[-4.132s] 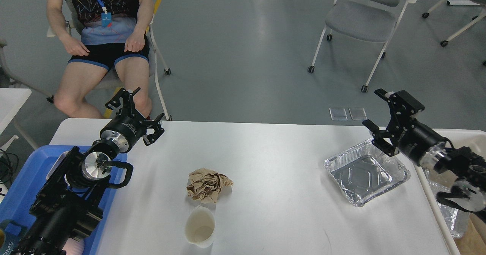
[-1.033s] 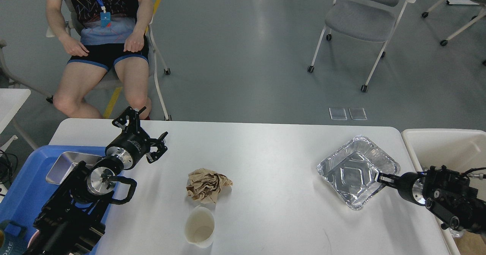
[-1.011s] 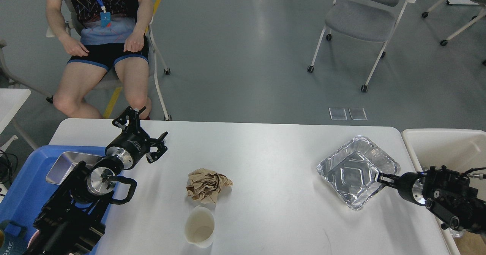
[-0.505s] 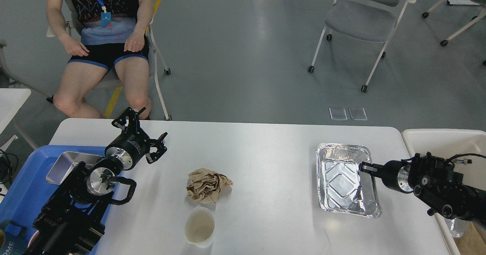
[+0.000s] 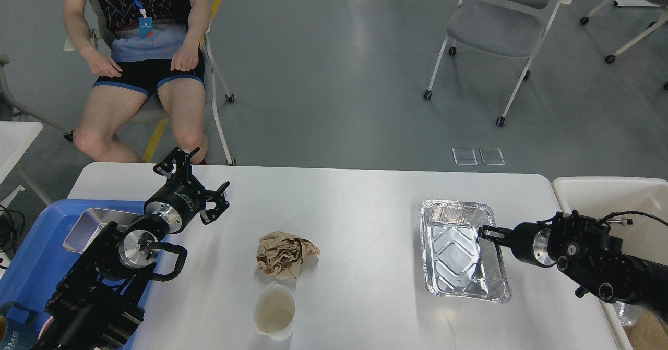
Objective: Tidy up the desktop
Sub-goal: 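Push the foil tray with the right gripper toward the table center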
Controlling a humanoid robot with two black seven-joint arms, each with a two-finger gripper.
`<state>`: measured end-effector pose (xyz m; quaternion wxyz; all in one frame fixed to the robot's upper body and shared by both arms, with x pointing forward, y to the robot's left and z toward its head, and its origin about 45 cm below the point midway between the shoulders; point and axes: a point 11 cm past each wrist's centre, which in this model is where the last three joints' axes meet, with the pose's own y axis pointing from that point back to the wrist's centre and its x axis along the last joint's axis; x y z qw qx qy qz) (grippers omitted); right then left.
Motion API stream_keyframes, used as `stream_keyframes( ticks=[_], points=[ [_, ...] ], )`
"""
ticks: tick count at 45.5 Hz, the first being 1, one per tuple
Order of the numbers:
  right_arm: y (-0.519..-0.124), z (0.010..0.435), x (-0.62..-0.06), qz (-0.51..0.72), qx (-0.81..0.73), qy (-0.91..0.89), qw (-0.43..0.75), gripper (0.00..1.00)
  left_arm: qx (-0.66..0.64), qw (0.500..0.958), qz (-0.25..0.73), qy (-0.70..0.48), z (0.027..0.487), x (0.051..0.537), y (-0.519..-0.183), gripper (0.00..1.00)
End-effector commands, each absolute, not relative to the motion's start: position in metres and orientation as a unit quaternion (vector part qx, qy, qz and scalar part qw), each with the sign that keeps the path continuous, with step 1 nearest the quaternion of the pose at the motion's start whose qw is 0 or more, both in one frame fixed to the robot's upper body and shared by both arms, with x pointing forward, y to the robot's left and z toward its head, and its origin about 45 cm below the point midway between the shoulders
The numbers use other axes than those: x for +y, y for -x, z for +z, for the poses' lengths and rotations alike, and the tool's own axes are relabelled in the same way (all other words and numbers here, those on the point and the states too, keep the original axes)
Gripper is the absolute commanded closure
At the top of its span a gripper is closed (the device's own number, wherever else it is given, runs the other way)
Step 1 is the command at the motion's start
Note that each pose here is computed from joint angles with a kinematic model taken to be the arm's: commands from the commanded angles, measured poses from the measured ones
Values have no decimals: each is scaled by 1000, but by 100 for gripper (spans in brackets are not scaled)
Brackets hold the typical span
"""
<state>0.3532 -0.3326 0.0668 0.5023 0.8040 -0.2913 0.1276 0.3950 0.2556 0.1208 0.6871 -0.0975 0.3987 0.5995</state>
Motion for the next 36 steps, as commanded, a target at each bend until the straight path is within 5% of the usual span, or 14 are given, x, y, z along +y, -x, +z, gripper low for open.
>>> stream_keyframes(
  ticks=[1, 5, 8, 11, 23, 36],
  points=[
    [-356, 69, -332, 128, -294, -804, 502, 100, 399, 687, 599, 98, 121, 255, -395, 3],
    [-360, 71, -332, 128, -300, -802, 500, 37, 400, 687, 599, 98, 121, 255, -395, 3],
    [-360, 72, -328, 124, -303, -806, 493, 27, 400, 687, 599, 98, 121, 255, -395, 3],
    [-361, 72, -323, 112, -312, -811, 482, 2, 400, 687, 599, 98, 121, 255, -395, 3],
    [-353, 81, -317, 59, -300, -841, 447, 0, 399, 688, 599, 99, 121, 255, -395, 3],
    [-316, 152, -390, 62, -264, -824, 497, 0, 400, 689, 597, 101, 123, 253, -396, 3]
  ],
)
